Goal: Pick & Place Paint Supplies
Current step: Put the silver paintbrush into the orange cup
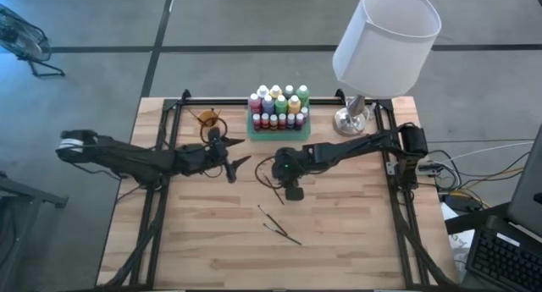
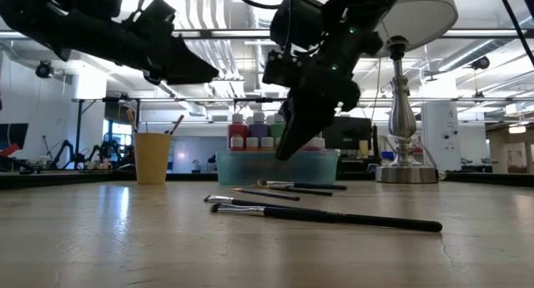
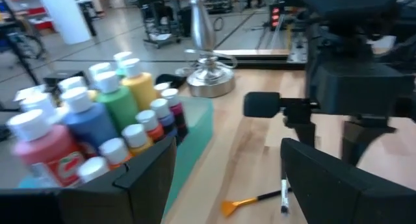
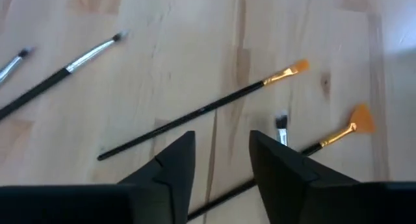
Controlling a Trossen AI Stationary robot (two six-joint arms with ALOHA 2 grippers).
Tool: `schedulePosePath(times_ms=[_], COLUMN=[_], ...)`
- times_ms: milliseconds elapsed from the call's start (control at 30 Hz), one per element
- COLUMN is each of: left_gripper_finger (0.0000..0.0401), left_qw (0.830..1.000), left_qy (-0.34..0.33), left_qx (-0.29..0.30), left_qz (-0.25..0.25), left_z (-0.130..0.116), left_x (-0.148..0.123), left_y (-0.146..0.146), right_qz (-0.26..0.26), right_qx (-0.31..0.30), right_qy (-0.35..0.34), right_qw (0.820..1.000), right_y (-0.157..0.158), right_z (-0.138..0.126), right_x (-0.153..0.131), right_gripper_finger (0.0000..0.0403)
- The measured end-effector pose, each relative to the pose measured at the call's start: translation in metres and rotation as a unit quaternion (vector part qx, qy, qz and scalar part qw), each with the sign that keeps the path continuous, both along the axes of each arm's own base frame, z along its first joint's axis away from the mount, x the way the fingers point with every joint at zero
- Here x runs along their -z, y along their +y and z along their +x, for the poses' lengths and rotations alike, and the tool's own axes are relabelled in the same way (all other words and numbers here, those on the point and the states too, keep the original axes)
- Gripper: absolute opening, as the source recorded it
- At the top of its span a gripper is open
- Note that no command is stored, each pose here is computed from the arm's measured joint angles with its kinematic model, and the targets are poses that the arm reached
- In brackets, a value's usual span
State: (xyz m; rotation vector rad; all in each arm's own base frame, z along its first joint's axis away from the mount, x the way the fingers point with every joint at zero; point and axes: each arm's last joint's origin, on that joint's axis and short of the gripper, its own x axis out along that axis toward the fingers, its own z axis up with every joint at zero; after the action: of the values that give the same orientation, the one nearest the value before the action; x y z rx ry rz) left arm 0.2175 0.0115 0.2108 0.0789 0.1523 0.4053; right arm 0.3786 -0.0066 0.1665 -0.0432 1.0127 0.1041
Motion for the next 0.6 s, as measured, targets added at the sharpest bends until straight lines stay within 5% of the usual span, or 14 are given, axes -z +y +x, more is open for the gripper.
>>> schedulePosePath(times_ms=[333, 600], left_gripper_finger=[0.0282, 0.0282], left_qw=[1.0, 1.0], left_qy=[-0.001, 0.002], left_qx=[-0.019, -0.02], left_qz=[0.001, -0.007], left_z=[-0.015, -0.018], left_x=[-0.011, -0.011], left_y=[0.001, 0.001], right_qz=[-0.062, -0.073], right_qx=[-0.015, 0.007], right_qy=[-0.043, -0.009], right_qw=[0.997, 0.997], right_y=[-0.003, -0.019], right_z=[0.009, 0.015], right_x=[-0.003, 0.023], right_gripper_finger=[0.0165, 0.0164])
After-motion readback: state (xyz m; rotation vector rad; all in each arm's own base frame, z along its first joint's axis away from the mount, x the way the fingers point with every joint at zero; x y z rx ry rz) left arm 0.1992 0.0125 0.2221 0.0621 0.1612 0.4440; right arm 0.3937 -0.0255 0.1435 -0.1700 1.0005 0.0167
